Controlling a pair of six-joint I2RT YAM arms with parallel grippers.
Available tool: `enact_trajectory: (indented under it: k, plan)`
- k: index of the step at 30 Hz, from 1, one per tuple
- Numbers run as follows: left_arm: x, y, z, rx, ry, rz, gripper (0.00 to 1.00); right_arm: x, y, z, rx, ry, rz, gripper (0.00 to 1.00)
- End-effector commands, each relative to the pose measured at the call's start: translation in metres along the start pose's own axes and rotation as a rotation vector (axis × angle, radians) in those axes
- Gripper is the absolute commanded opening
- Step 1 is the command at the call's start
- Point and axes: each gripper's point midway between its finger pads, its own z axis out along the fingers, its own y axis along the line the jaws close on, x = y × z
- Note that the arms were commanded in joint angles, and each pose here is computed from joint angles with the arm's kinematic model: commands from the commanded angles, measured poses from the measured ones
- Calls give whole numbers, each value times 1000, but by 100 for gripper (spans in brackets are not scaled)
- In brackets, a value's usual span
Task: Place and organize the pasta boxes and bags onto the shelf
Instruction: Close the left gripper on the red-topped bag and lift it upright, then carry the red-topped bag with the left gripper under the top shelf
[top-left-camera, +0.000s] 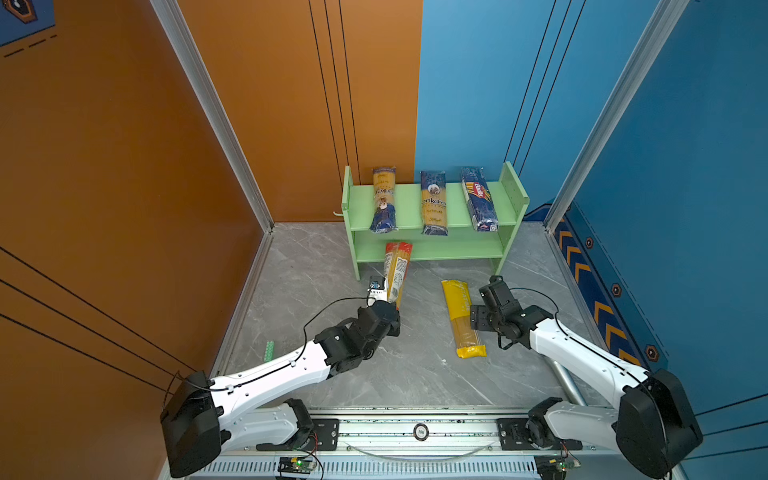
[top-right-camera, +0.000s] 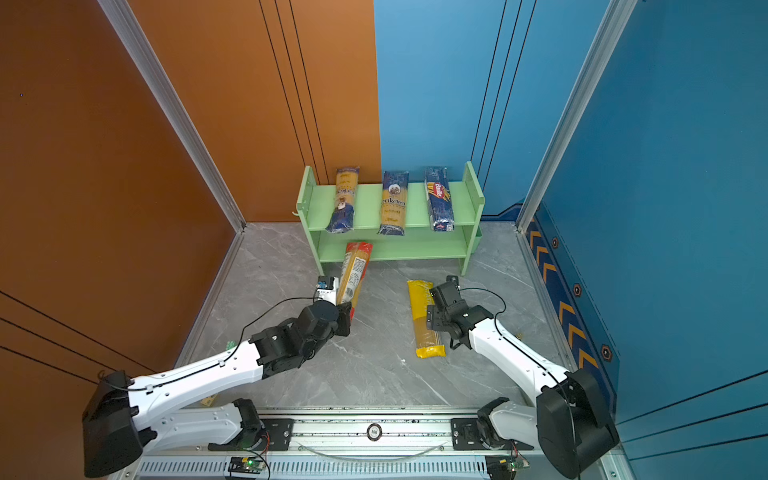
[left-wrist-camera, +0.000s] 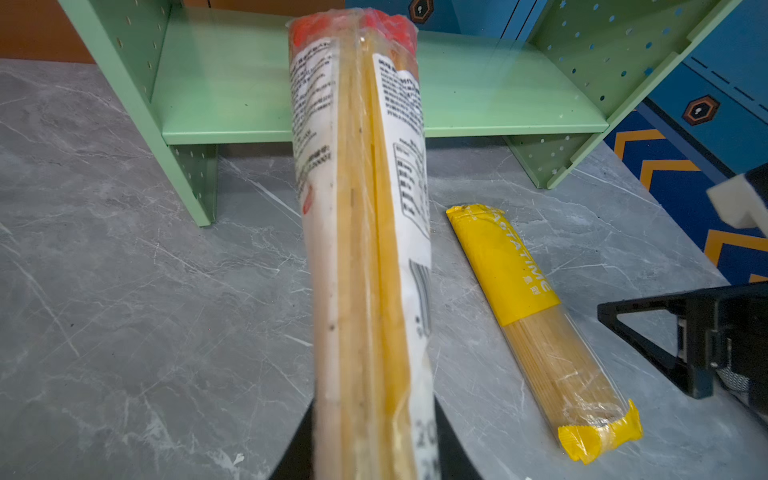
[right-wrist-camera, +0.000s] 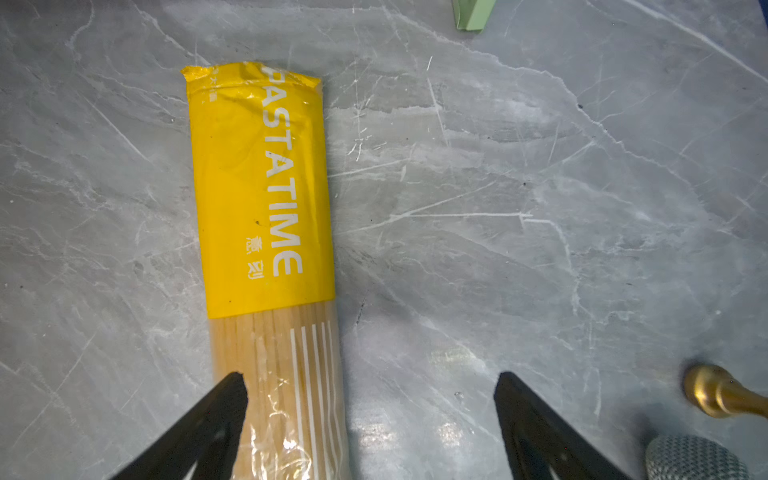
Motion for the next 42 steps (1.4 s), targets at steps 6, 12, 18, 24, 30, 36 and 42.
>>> enact_trajectory:
  k: [6, 12, 18, 24, 30, 36, 42]
  plan:
    - [-87, -31, -5, 75, -239, -115, 0, -13, 9, -1, -23, -14, 1, 91]
    - [-92, -36, 7, 52, -247, -109, 0, -17, 12, -1, -32, -17, 0, 91]
    - [-98, -38, 17, 30, -256, -91, 0, -16, 13, 0, -33, -14, -4, 91]
    - [-107, -38, 26, 10, -274, -87, 0, -16, 12, 1, -34, -13, -8, 91]
    - [-118, -45, 38, 0, -286, -94, 0, -15, 11, 1, -34, -12, -8, 91]
    - [-120, -45, 48, -34, -299, -106, 0, -14, 10, 1, -37, -10, -8, 91]
    - [-123, -43, 54, -59, -310, -110, 0, -15, 9, 1, -42, -9, -8, 91]
